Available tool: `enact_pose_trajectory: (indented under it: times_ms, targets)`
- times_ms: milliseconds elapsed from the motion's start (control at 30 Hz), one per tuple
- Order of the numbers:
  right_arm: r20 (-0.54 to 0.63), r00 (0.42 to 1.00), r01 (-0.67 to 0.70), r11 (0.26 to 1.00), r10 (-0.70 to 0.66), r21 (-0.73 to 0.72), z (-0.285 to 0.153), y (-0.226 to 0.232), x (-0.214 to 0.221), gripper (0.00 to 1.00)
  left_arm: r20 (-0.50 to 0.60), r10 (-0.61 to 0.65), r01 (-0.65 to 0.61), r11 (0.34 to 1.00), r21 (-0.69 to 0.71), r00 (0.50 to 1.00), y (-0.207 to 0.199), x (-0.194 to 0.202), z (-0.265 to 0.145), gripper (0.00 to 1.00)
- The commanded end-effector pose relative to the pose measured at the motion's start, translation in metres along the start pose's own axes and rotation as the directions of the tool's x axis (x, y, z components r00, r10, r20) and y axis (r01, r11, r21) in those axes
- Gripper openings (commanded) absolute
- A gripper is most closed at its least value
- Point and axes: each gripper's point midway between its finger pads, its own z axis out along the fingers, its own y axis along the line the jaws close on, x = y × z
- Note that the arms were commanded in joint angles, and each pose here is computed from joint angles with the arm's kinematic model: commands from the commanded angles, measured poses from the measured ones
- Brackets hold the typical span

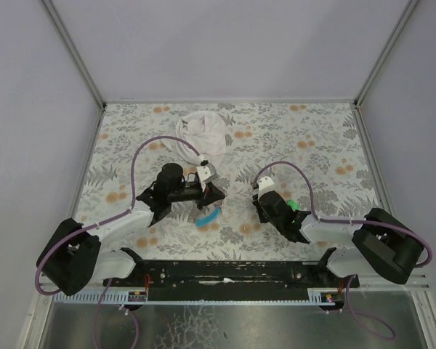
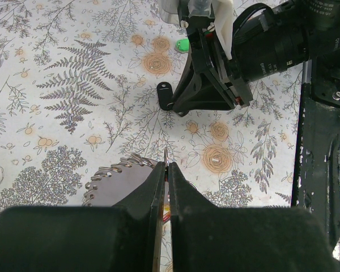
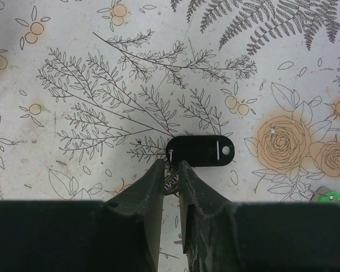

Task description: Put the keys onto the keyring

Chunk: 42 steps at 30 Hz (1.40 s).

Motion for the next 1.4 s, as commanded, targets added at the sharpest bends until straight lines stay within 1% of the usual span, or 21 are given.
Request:
enact_pose_trajectory:
  times_ms: [0, 433, 567, 667, 700, 733, 867, 1100, 1200, 1267, 1300, 1367]
  targets:
    - [0.066, 0.998, -0.012, 1.0, 0.011, 0.016, 0.002, 0.003, -0.022, 0.23, 0.047, 0.045, -0.045, 0.999, 0.016, 0.998, -0.002, -0.015, 0.003, 0.0]
    - [0.043, 0.999, -0.002, 1.0, 0.002, 0.01, 0.007, 0.005, -0.014, 0.18, 0.044, 0.042, -0.043, 0.999, 0.019, 0.998, -0.002, -0.014, 0.004, 0.0]
    - [0.048, 0.999, -0.005, 1.0, 0.004, 0.017, 0.006, 0.003, -0.015, 0.12, 0.04, 0.039, -0.04, 0.999, 0.019, 0.998, -0.002, -0.013, 0.004, 0.0]
    - [0.058, 0.998, -0.01, 1.0, 0.009, 0.015, 0.004, 0.003, -0.019, 0.05, 0.044, 0.042, -0.042, 0.999, 0.018, 0.998, -0.002, -0.015, 0.003, 0.0]
    - [0.064, 0.998, -0.011, 1.0, 0.01, 0.01, 0.002, 0.004, -0.021, 0.02, 0.044, 0.043, -0.044, 0.999, 0.018, 0.998, -0.002, -0.015, 0.003, 0.0]
    - [0.071, 0.997, -0.011, 1.0, 0.01, 0.004, 0.001, 0.005, -0.024, 0.0, 0.045, 0.045, -0.046, 0.999, 0.017, 0.998, -0.002, -0.015, 0.003, 0.0]
    - [0.107, 0.994, 0.001, 1.0, 0.002, -0.027, -0.009, 0.009, -0.041, 0.0, 0.045, 0.047, -0.047, 0.999, 0.017, 0.998, -0.003, -0.015, 0.003, 0.0]
    - [0.086, 0.996, 0.024, 0.997, -0.018, -0.069, -0.029, 0.017, -0.07, 0.0, 0.049, 0.05, -0.051, 0.998, 0.024, 0.998, -0.004, -0.015, 0.002, 0.0]
    - [0.109, 0.991, 0.095, 0.985, -0.08, -0.141, -0.038, 0.028, -0.082, 0.0, 0.053, 0.055, -0.056, 0.998, 0.026, 0.997, -0.005, -0.017, 0.002, 0.0]
    - [0.134, 0.978, 0.185, 0.965, -0.162, -0.187, -0.043, 0.034, -0.087, 0.0, 0.053, 0.056, -0.057, 0.998, 0.028, 0.997, -0.005, -0.017, 0.001, 0.0]
    - [0.116, 0.972, 0.226, 0.951, -0.206, -0.209, -0.045, 0.036, -0.085, 0.0, 0.055, 0.057, -0.059, 0.998, 0.029, 0.997, -0.006, -0.017, 0.001, 0.0]
    - [0.022, 0.959, 0.276, 0.921, -0.281, -0.274, -0.055, 0.043, -0.08, 0.0, 0.056, 0.059, -0.061, 0.998, 0.028, 0.997, -0.006, -0.018, 0.001, 0.0]
